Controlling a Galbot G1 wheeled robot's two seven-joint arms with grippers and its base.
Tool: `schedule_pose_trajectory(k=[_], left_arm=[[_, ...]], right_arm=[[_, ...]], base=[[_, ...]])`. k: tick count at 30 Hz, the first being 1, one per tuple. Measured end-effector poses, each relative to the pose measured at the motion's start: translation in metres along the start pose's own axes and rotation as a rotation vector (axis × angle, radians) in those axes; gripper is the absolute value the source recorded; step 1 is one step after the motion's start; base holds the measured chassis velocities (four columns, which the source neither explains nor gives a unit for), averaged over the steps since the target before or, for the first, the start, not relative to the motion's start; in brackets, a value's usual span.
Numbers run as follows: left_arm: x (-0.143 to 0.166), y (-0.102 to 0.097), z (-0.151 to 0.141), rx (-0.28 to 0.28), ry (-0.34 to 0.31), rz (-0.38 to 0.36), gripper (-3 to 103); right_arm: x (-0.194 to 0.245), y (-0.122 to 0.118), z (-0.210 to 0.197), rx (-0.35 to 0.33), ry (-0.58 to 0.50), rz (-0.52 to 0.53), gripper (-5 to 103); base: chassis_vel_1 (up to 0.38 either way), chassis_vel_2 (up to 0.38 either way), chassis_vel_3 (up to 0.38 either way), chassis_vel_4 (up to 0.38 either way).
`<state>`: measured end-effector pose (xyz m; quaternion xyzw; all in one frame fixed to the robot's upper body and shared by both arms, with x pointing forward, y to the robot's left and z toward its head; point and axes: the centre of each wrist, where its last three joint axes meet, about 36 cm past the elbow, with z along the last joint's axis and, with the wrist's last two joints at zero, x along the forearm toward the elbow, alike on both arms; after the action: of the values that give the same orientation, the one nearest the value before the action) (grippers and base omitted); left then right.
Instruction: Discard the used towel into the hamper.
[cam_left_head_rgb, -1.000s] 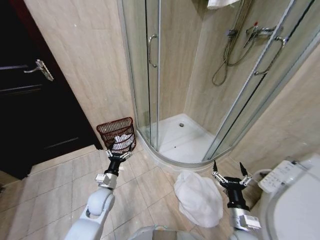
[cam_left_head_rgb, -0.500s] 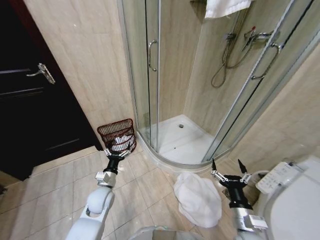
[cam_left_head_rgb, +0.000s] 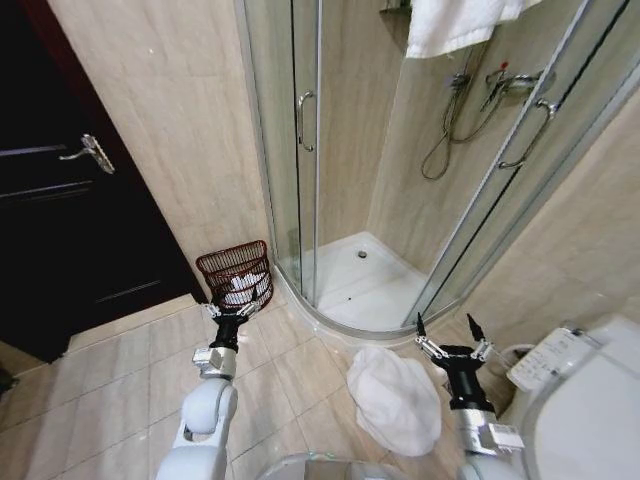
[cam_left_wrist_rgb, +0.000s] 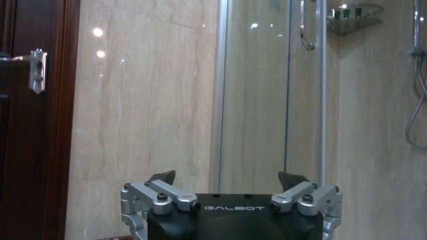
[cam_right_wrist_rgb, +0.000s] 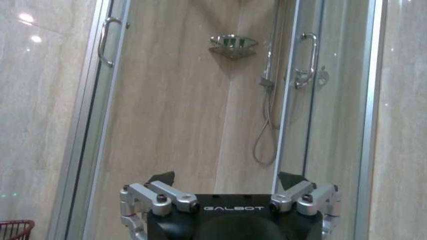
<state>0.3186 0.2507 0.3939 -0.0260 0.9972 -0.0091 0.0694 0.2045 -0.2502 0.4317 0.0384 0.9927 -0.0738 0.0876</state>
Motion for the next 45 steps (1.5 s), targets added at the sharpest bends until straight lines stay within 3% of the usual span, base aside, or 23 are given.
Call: schedule_pose_trajectory(k=[8,14,25,45], left_arm=[[0.006,0.014,-0.003,-0.018,0.006,-0.003,100],[0.009,0.015,-0.006,-0.02,0.012,0.003,100],[0.007,0.013,-0.042,-0.045,0.053,0.068,100],[0.002,0.015,-0.052,-0.046,0.042,0.093,100]], right_arm=[[-0.001,0.001,-0.002,-0.012,-0.008,0.0,100],[-0.001,0.003,-0.009,-0.019,-0.003,0.001,100],[-0.011,0.008,-0.039,-0.028,0.021,0.026,100],[-0.021,0.006,-0.054,-0.018,0.019,0.033,100]], base=[[0.0,0.0,0.0,0.0],[0.0,0.0,0.0,0.0],[0.0,0.0,0.0,0.0],[0.0,0.0,0.0,0.0]])
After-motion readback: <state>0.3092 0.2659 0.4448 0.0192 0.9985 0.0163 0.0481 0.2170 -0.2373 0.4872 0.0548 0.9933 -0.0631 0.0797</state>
